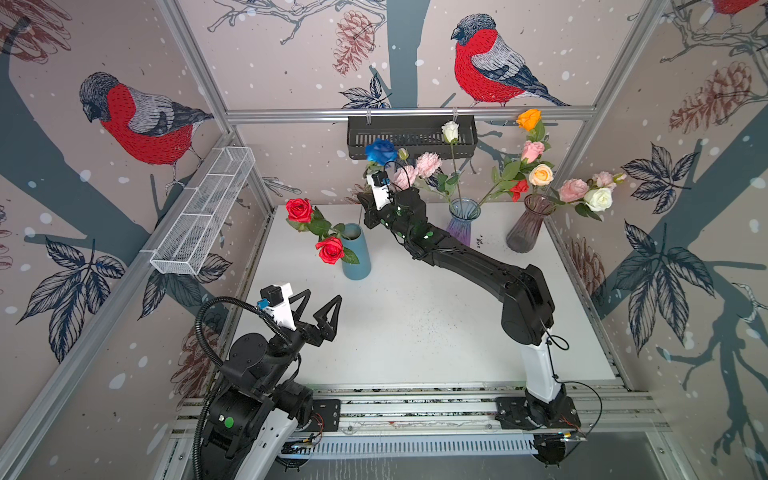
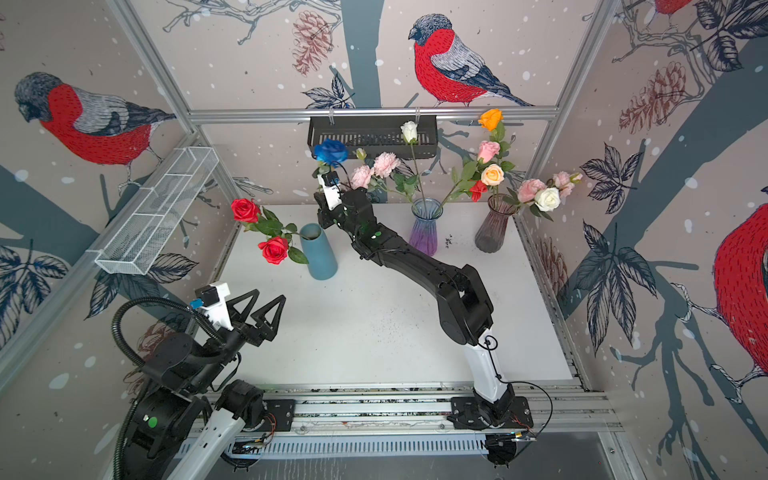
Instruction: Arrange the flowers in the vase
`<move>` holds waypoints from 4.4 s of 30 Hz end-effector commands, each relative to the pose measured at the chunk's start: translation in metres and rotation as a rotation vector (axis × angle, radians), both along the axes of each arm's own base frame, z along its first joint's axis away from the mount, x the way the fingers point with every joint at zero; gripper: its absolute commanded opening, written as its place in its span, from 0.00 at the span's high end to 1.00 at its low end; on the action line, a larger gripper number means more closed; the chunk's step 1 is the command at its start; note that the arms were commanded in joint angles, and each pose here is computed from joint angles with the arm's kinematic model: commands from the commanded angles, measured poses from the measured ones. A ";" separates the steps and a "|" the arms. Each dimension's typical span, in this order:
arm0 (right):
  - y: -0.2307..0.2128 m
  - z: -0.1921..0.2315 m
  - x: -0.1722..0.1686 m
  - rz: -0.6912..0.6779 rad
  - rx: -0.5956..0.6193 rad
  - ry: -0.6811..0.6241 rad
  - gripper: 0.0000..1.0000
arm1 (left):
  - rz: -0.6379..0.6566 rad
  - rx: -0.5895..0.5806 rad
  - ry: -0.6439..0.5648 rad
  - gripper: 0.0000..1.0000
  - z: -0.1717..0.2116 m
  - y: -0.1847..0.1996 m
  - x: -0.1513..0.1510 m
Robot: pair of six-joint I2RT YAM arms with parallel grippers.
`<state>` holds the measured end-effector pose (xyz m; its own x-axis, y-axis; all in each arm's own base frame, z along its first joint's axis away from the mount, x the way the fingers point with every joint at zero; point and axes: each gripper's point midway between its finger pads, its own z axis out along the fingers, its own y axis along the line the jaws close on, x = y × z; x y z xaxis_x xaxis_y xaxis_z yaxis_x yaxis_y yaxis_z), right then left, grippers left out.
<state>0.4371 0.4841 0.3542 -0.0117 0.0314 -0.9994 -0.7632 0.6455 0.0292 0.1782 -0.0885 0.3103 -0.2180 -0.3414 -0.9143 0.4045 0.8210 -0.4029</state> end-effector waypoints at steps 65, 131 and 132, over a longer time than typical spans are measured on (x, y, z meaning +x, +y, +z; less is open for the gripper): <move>-0.200 0.070 -0.112 -0.176 -0.036 0.013 0.01 | 0.056 0.020 0.047 0.01 -0.012 0.004 0.017; -0.488 -0.177 -0.151 -1.042 0.019 -0.067 0.01 | 0.819 0.339 -0.210 0.03 -0.137 0.112 0.081; -0.489 -0.180 -0.149 -1.045 0.030 -0.057 0.01 | 0.822 0.350 -0.207 0.03 -0.137 0.112 0.084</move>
<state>0.2930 -0.0020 0.1743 0.0206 -0.0190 -0.9996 0.1735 0.9847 -0.0152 0.2852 0.0159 0.2077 0.1946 -0.0602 -0.9790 -0.3168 0.9407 -0.1208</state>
